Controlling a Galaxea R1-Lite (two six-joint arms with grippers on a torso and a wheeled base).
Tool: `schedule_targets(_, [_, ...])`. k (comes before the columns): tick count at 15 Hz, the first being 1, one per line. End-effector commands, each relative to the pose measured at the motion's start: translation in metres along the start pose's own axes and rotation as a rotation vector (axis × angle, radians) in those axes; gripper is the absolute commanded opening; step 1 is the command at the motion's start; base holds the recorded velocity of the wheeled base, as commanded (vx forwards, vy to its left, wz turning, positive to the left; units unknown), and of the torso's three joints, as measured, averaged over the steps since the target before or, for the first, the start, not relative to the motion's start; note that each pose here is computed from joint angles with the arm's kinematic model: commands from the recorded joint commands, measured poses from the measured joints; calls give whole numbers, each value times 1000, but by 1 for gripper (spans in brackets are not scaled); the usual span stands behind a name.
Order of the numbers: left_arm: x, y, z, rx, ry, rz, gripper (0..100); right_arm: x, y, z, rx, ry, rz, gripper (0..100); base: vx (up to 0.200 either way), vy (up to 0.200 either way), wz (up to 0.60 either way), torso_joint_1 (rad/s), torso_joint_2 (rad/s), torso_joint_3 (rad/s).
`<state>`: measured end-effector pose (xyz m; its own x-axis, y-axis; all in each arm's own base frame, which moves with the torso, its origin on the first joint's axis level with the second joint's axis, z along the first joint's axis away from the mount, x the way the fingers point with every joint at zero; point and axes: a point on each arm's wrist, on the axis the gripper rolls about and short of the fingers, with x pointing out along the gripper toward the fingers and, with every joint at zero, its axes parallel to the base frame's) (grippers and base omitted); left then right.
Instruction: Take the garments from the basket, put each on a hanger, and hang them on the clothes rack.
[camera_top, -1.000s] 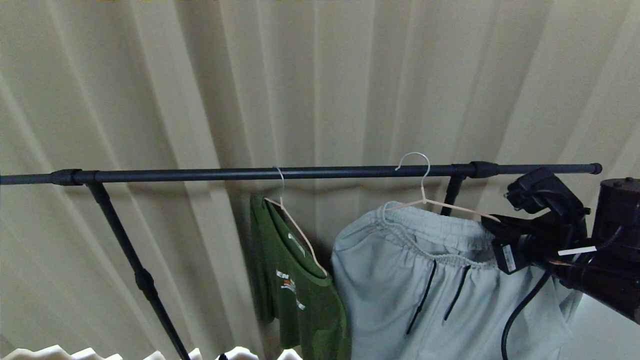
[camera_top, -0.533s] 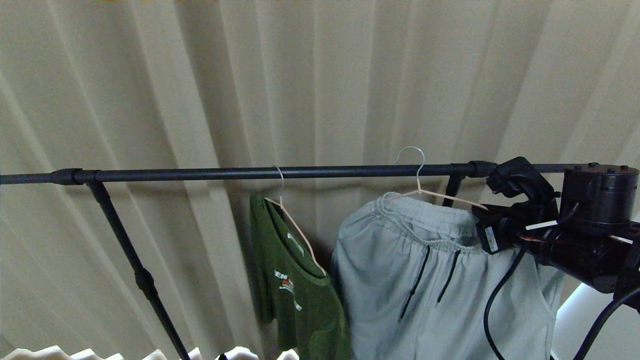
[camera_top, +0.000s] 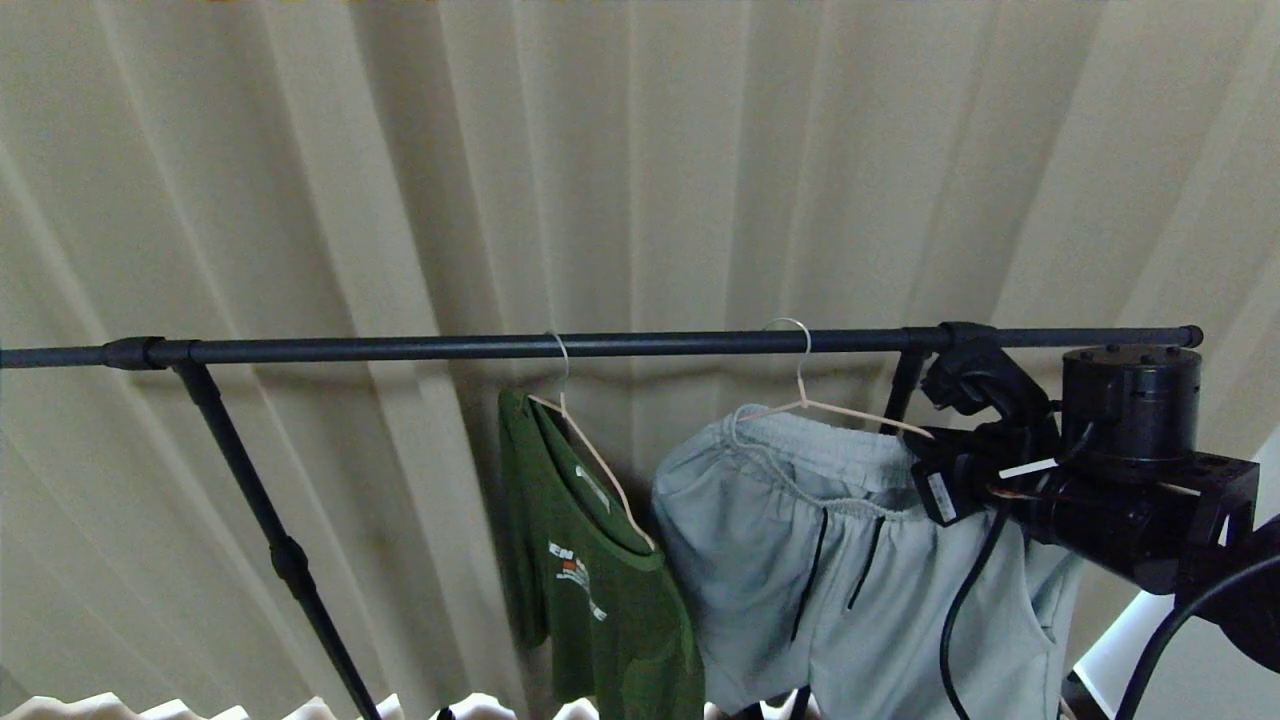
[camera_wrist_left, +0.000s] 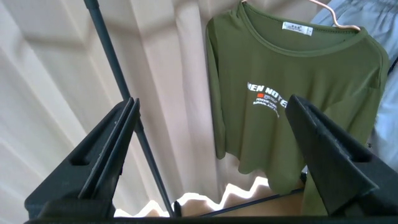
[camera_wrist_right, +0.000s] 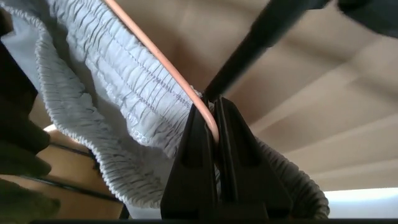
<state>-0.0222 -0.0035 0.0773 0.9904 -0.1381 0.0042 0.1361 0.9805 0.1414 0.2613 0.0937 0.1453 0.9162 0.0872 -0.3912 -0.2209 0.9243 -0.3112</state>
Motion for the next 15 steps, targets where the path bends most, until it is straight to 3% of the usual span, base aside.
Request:
schedule_targets(1, [0, 0, 0, 0, 1, 0, 100, 3, 9, -3, -15, 13, 24, 0, 0, 0, 0, 0, 0, 0])
schedule_targets(7, [0, 0, 0, -2, 1, 0, 100, 0, 20, -3, -29, 14, 63, 0, 0, 0, 0, 0, 0, 0])
schedule_targets(8, [0, 0, 0, -2, 1, 0, 100, 0, 20, -4, -22, 15, 65, 100, 0, 0, 0, 0, 0, 0])
schedule_targets(12, [0, 0, 0, -2, 1, 0, 100, -8, 39, -6, 56, 3, 149, 100, 0, 0, 0, 0, 0, 0])
schedule_targets(13, [0, 0, 0, -2, 1, 0, 100, -11, 48, -3, 102, -50, 209, 100, 0, 0, 0, 0, 0, 0])
schedule_targets(15, [0, 0, 0, -2, 1, 0, 100, -15, 50, -4, 122, -101, 274, 100, 0, 0, 0, 0, 0, 0])
